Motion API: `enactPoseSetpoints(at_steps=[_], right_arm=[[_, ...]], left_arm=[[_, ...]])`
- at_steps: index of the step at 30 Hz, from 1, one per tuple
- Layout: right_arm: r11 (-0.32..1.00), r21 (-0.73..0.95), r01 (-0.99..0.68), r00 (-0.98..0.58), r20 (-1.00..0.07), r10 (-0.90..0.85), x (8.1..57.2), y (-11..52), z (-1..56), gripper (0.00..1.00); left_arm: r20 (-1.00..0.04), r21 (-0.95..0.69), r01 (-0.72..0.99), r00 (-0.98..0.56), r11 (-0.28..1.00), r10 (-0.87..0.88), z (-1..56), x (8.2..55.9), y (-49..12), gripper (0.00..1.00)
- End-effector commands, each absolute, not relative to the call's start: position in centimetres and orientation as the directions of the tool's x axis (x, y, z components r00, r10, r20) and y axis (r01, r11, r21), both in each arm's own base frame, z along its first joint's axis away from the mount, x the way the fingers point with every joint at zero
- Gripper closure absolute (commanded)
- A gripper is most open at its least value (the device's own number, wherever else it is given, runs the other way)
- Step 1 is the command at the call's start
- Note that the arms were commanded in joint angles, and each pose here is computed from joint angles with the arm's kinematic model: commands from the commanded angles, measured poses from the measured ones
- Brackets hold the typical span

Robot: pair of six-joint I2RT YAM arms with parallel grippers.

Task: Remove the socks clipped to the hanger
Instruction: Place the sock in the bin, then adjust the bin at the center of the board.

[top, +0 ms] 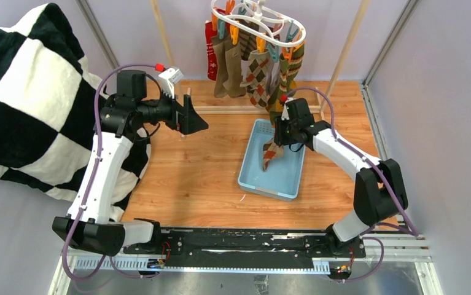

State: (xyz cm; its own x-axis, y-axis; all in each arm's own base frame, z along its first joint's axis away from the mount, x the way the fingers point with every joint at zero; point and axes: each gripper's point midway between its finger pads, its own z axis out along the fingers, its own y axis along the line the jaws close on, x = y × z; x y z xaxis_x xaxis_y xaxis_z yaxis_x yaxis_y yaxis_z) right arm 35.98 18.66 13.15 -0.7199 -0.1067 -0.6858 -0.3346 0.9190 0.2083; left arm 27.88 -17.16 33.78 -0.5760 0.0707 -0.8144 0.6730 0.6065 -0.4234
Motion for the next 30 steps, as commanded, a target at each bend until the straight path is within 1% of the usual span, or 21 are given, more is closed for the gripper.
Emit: enactPoseSetpoints(at_steps=[1, 2, 3, 6, 8, 11, 13, 16, 19, 23, 26, 28, 30], right_arm=[[0.994, 0.018, -0.110, -0.740, -0.669, -0.069, 37.2, 13.6, 13.0, 0.52], [0.996, -0.004, -0.092, -0.735, -0.675, -0.070, 37.3, 13.1, 13.3, 0.44], [0.997, -0.023, -0.077, -0.725, -0.685, -0.072, 37.5, 12.8, 13.9, 0.40], [0.992, -0.106, -0.061, -0.683, -0.721, -0.119, 37.6, 12.1, 15.9, 0.33], [0.987, -0.125, -0.100, -0.658, -0.736, -0.160, 37.2, 13.0, 17.0, 0.32], [0.977, -0.103, -0.189, -0.630, -0.750, -0.201, 36.5, 15.2, 18.1, 0.31], [0.956, -0.045, -0.289, -0.623, -0.750, -0.223, 35.9, 17.8, 18.3, 0.31], [0.883, 0.064, -0.466, -0.606, -0.750, -0.265, 34.8, 22.8, 18.3, 0.31], [0.828, 0.127, -0.547, -0.633, -0.710, -0.309, 34.1, 26.4, 17.1, 0.31], [0.854, 0.176, -0.490, -0.727, -0.622, -0.289, 34.2, 28.0, 14.2, 0.31], [0.886, 0.186, -0.425, -0.771, -0.586, -0.247, 34.3, 28.4, 12.7, 0.31], [0.908, 0.165, -0.385, -0.788, -0.571, -0.231, 34.4, 28.2, 12.1, 0.34], [0.924, 0.145, -0.354, -0.796, -0.565, -0.216, 34.5, 28.1, 11.6, 0.38]], left_arm=[[-0.807, -0.421, 0.662, -0.586, 0.620, 0.078, 33.2, 27.5, -16.7, 0.00], [-0.807, -0.420, 0.662, -0.585, 0.622, 0.077, 33.2, 27.4, -16.7, 0.00], [-0.807, -0.420, 0.660, -0.586, 0.623, 0.078, 33.2, 27.4, -16.7, 0.00], [-0.806, -0.418, 0.658, -0.587, 0.627, 0.079, 33.0, 27.4, -16.6, 0.00], [-0.804, -0.417, 0.656, -0.589, 0.629, 0.081, 32.9, 27.4, -16.6, 0.00], [-0.808, -0.407, 0.657, -0.584, 0.634, 0.086, 33.0, 27.3, -16.4, 0.00], [-0.810, -0.400, 0.656, -0.580, 0.639, 0.088, 33.1, 27.3, -16.3, 0.00], [-0.813, -0.392, 0.655, -0.575, 0.646, 0.090, 33.2, 27.4, -16.1, 0.00], [-0.811, -0.390, 0.647, -0.579, 0.656, 0.089, 33.1, 27.5, -15.8, 0.00], [-0.814, -0.378, 0.641, -0.574, 0.667, 0.090, 33.2, 27.6, -15.4, 0.00], [-0.820, -0.372, 0.643, -0.566, 0.670, 0.088, 33.4, 27.5, -15.2, 0.00], [-0.823, -0.368, 0.646, -0.561, 0.669, 0.089, 33.5, 27.5, -15.2, 0.00], [-0.825, -0.366, 0.647, -0.558, 0.669, 0.090, 33.6, 27.5, -15.2, 0.00]])
